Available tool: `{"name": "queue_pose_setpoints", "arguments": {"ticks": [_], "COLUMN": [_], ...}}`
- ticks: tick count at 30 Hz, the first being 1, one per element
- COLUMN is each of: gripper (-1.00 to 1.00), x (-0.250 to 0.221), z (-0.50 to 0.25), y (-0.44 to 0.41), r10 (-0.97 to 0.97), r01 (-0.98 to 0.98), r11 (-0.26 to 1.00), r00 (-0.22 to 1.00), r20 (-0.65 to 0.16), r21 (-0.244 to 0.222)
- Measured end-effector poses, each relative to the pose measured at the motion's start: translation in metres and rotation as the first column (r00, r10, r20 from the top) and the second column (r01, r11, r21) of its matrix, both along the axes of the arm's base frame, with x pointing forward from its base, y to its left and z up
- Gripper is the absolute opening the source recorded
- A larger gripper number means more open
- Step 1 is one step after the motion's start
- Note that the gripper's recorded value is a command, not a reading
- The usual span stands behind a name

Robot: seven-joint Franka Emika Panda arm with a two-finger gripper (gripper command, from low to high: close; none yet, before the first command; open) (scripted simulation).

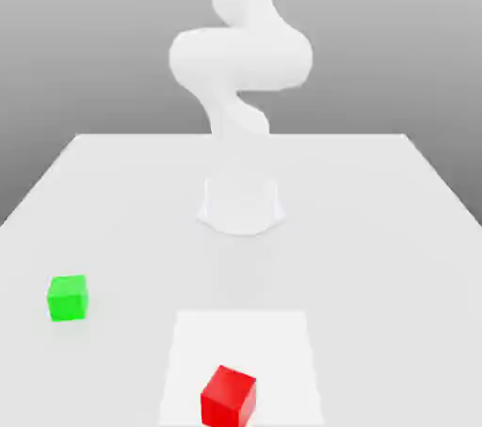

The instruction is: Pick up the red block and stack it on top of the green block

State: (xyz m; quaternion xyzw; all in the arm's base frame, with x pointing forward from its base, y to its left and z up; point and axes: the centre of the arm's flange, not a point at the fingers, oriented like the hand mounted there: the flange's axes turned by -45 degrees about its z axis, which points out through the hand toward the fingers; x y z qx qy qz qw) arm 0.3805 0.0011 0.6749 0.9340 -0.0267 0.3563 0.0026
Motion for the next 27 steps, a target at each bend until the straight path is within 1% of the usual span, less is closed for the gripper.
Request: {"name": "queue_pose_setpoints", "arguments": {"ticks": [6, 13, 18, 24, 25, 27], "gripper": [0.00, 0.00, 0.00, 0.00, 0.00, 0.00], "x": [0.068, 0.114, 0.125, 0.114, 0.110, 0.108], "z": [-0.099, -0.227, -0.322, -0.433, -0.450, -0.479], "y": [-0.003, -0.011, -0.016, -0.017, -0.016, -0.016], "r10": [-0.093, -0.182, -0.231, -0.268, -0.272, -0.275], "r01": [0.097, 0.203, 0.277, 0.362, 0.375, 0.386], "r11": [0.995, 0.979, 0.961, 0.932, 0.927, 0.922], "r00": [0.981, 0.915, 0.843, 0.732, 0.713, 0.699], "r20": [-0.172, -0.360, -0.486, -0.626, -0.646, -0.660], "r21": [0.012, 0.020, 0.023, 0.025, 0.025, 0.025]}}
